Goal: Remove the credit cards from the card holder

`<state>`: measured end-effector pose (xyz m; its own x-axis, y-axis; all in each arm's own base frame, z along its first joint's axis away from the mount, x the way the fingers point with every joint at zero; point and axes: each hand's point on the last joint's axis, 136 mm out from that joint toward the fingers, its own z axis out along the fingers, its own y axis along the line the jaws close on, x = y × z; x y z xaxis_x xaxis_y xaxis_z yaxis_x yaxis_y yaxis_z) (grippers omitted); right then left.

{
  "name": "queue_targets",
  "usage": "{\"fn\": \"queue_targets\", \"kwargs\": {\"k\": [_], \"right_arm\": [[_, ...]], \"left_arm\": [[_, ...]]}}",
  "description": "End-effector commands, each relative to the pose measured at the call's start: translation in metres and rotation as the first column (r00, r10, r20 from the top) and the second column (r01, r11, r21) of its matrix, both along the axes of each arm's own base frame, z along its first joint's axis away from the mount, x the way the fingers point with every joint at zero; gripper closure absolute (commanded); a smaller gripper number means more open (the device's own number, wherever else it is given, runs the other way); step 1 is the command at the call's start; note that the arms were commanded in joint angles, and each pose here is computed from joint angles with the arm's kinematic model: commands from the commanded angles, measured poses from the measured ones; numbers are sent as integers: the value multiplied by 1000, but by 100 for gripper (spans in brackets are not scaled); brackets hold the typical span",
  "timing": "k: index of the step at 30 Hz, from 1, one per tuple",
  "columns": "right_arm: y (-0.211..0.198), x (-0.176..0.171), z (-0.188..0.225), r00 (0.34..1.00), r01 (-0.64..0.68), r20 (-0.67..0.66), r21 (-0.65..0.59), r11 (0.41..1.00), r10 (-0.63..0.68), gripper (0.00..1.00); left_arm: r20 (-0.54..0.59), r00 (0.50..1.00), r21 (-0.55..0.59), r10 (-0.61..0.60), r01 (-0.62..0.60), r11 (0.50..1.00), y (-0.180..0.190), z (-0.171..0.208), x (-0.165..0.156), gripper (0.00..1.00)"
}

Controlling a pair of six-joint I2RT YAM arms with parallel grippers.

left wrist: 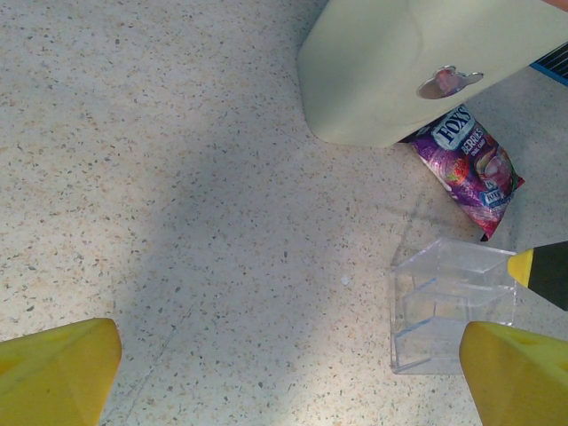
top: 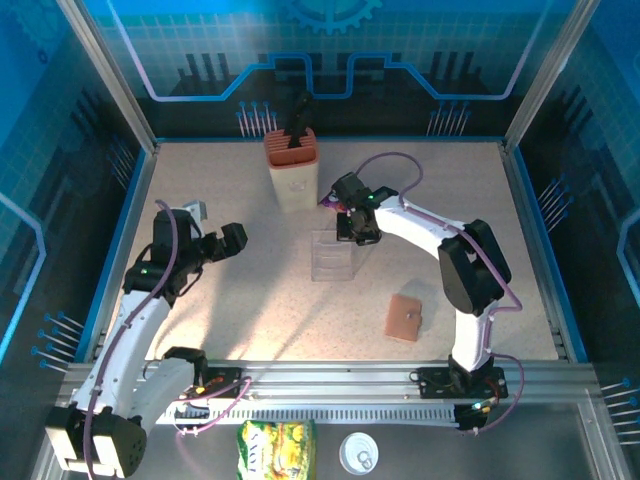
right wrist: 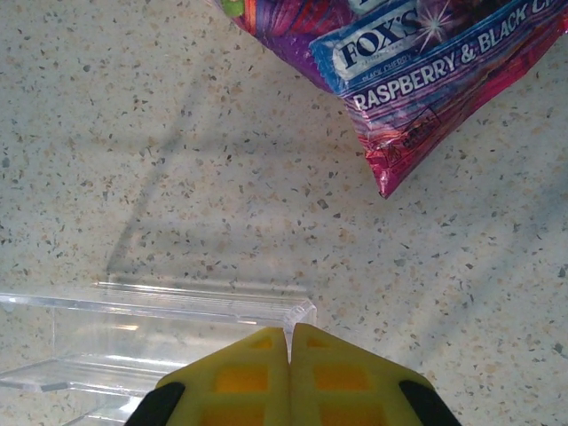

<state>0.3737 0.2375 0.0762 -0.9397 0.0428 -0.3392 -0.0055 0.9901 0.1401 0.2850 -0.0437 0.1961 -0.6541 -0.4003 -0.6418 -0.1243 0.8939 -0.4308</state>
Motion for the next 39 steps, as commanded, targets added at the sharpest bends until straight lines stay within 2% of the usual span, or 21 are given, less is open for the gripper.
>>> {"fn": "queue_targets", "kwargs": {"k": [1,10,24,30,34,39], "right_arm": [[-4,1,-8,1000,25,-18,3,1000,-25,93],[-9,2,21,999,17,41,3,1000,-17,72],[-22,-21,72,993,-31,116,39,999,26,68],[-47,-58,78,994,-50,96,15,999,48,65],[-74,-93,73,997,-38,61,-19,999,40,55],[-112,-141,61,1000,10,8,-46,999,-10,35]], "left_arm": [[-11,1000,-29,-3,3,1000,-4,-3,-2,1],[-11,1000,-31,-7,6,999,-5,-3,-2,1],[-18,1000,-30,-6,5,1000,-5,-5,-1,1],[-22,1000,-34,-10,9,999,-6,-6,1,1],[-21,999,-40,-27,26,999,-9,-3,3,1],[-28,998,-73,-49,46,996,-16,-5,5,1]]}}
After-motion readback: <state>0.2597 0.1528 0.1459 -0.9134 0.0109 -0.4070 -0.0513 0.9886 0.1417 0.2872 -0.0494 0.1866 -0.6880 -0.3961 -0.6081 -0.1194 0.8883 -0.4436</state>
